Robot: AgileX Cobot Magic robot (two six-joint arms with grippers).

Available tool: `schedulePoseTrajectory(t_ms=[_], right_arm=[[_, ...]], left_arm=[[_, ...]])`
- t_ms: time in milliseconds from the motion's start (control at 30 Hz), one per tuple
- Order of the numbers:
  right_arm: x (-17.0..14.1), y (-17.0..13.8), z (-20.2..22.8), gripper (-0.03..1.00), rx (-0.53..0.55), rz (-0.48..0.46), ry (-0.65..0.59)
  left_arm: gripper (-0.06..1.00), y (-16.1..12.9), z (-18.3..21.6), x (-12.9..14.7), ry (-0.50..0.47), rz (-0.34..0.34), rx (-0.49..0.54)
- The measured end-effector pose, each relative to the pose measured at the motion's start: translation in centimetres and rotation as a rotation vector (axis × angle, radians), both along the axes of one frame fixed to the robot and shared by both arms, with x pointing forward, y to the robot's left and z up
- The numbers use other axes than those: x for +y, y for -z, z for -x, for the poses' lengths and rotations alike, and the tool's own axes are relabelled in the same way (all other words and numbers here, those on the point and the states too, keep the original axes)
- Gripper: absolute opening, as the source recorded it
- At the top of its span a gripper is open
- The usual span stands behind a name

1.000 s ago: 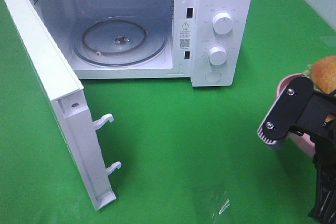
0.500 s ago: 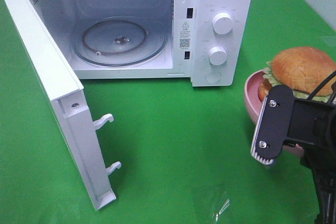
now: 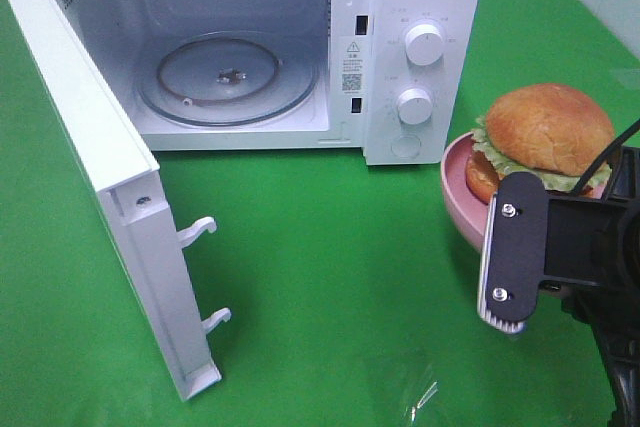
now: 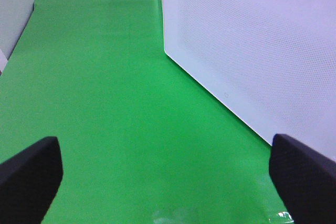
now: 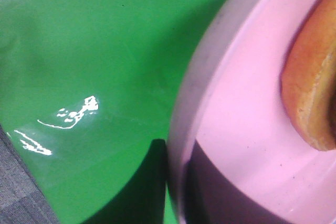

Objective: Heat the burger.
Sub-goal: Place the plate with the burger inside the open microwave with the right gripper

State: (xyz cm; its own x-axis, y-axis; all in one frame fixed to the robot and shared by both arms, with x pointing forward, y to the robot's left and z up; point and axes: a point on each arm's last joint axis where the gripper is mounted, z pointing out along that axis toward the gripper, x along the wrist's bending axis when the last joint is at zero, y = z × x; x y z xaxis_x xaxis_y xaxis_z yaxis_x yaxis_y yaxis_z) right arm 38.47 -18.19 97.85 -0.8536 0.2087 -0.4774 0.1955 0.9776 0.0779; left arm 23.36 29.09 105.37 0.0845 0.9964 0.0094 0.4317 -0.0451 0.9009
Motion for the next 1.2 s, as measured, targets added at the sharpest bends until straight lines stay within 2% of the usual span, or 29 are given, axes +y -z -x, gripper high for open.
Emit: schedulePoseTrajectory(t_ms=[100,167,300,833,1200], right_arm=[[0.2,0.0,0.0,0.07,-0.006,0.016,-0.067],[0.2,0.0,0.0,0.07,-0.006,0.016,-0.067],[0.4,-0.1,-0.2,0.07,-0.022,0.044,-0.179],[1.3,-0.3,-0.4,0.07,-0.071,0.047,-0.362],[2.0,-0.5,-0.6,0.07,-0.130,0.075,-0.545]], left_arm=[[0.99,0.0,0.0,0.0,0.000,0.000,0.000],[0.99,0.0,0.0,0.0,0.000,0.000,0.000],[0.99,0.0,0.0,0.0,0.000,0.000,0.000],[0.99,0.0,0.0,0.0,0.000,0.000,0.000],[0.99,0.0,0.0,0.0,0.000,0.000,0.000]])
